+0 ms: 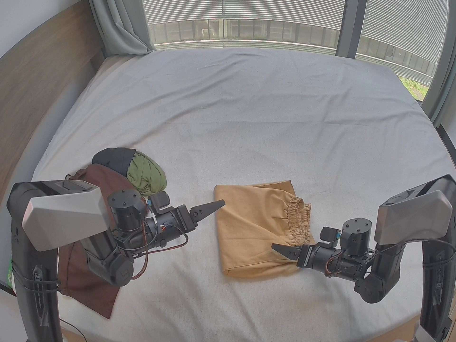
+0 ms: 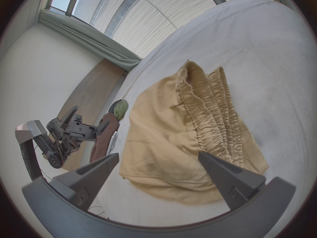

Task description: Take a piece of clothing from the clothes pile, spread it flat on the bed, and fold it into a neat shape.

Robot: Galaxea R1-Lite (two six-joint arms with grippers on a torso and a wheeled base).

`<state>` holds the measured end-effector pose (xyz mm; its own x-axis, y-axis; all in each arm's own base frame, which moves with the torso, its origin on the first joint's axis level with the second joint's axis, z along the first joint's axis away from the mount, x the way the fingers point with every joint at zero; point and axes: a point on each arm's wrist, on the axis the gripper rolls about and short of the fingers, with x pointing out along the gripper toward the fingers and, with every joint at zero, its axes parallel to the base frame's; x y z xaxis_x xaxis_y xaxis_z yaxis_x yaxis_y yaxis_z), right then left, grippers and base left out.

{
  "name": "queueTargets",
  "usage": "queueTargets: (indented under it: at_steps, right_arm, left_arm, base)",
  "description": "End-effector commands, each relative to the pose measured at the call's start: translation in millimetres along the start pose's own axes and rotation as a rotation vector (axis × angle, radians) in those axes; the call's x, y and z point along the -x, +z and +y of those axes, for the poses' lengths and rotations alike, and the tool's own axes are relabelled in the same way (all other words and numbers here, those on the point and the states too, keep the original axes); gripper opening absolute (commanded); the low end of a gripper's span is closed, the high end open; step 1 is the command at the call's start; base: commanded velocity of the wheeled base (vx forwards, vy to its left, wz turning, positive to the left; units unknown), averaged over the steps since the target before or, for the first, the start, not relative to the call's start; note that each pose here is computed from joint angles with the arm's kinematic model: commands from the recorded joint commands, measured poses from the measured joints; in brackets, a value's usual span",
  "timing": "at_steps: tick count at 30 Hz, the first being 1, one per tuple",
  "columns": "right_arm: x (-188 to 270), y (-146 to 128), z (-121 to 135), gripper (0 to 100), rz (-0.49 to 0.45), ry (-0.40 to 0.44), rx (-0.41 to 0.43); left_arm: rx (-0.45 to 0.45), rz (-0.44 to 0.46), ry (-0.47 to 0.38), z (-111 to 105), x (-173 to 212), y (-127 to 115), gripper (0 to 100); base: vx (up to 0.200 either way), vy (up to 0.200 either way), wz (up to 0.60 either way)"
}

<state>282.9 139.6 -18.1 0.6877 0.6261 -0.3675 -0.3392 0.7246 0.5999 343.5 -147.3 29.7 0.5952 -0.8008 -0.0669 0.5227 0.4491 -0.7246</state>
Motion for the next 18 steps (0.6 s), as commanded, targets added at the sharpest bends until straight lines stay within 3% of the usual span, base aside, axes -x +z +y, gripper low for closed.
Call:
queueTargets:
  at_steps: [1, 13, 18]
  right_arm:
    - [-4, -15, -14, 100, 0.051, -0.046, -0.005]
    - [-4, -17, -15, 100, 0.057, -0.05, 0.006]
    - [2, -11, -6, 100, 0.043, -0.03, 0.015]
  left_arm:
    - [-0.009, -0.006, 0.012, -9, 18, 6, 100]
    - [-0.11, 0.0, 0.052, 1, 47, 15, 100]
    - [-0.136, -0.015, 0.036, -8, 49, 20, 100]
  base:
    - [0.0, 0.0, 0.0]
    - [0.0, 0.0, 0.0]
    - [0.0, 0.0, 0.0]
